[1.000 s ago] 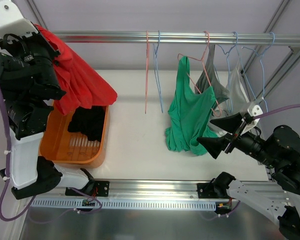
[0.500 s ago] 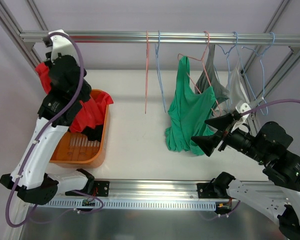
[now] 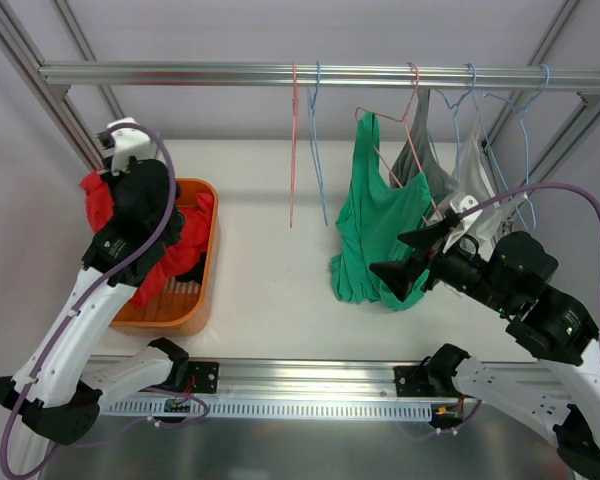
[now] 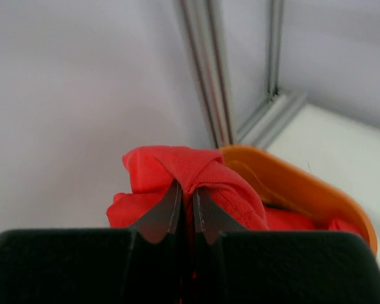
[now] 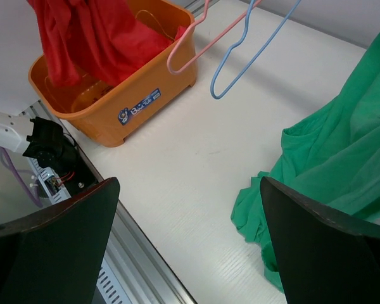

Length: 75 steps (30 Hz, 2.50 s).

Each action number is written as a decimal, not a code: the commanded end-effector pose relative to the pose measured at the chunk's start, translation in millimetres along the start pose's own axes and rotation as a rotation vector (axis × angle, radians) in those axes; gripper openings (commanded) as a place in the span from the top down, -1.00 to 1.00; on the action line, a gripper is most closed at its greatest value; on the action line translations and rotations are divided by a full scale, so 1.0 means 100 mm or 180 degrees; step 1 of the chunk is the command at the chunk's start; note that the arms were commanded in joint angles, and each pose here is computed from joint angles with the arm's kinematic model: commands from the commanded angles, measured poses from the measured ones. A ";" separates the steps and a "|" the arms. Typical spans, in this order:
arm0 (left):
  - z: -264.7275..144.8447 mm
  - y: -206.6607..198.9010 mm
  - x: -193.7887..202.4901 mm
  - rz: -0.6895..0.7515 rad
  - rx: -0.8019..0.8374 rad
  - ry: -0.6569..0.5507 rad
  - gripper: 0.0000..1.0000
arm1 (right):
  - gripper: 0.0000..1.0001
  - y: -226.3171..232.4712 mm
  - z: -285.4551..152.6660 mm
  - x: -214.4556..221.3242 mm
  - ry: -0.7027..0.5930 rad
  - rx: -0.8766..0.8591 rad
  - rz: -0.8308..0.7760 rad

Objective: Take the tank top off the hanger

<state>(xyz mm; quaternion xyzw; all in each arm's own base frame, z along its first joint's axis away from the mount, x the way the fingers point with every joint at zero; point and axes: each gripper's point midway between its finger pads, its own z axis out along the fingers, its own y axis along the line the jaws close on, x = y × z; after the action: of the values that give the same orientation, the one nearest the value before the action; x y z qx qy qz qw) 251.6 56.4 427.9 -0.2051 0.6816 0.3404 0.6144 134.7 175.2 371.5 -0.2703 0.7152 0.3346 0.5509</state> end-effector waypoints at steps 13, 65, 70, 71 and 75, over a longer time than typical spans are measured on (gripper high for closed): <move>-0.06 -1.24 2.34 -0.0835 0.1091 0.2452 0.53 | -0.99 -0.04 0.03 -0.28 -0.0336 0.0110 0.0048; -2.00 -1.12 1.19 -0.1059 0.4986 0.1819 -0.97 | 0.86 -1.70 0.86 -0.96 0.0580 0.1598 -0.0106; -2.06 -1.09 1.09 -0.1121 0.5076 0.1769 -0.97 | 0.99 -1.64 0.90 -1.05 0.0347 0.1541 0.0027; -2.08 -1.07 1.06 -0.1136 0.5106 0.1738 -0.98 | 0.99 -1.65 0.93 -1.08 0.0256 0.1533 0.0026; -2.14 -1.01 0.92 -0.1191 0.5199 0.1630 -0.98 | 0.99 -1.65 0.91 -1.23 -0.0029 0.1574 0.0034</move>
<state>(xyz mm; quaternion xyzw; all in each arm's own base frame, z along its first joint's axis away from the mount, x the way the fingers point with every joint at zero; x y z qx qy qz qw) 165.9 -146.5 288.6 0.0984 0.8148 -0.3904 0.4172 343.5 141.9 395.2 -0.1489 0.8303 0.1247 0.5224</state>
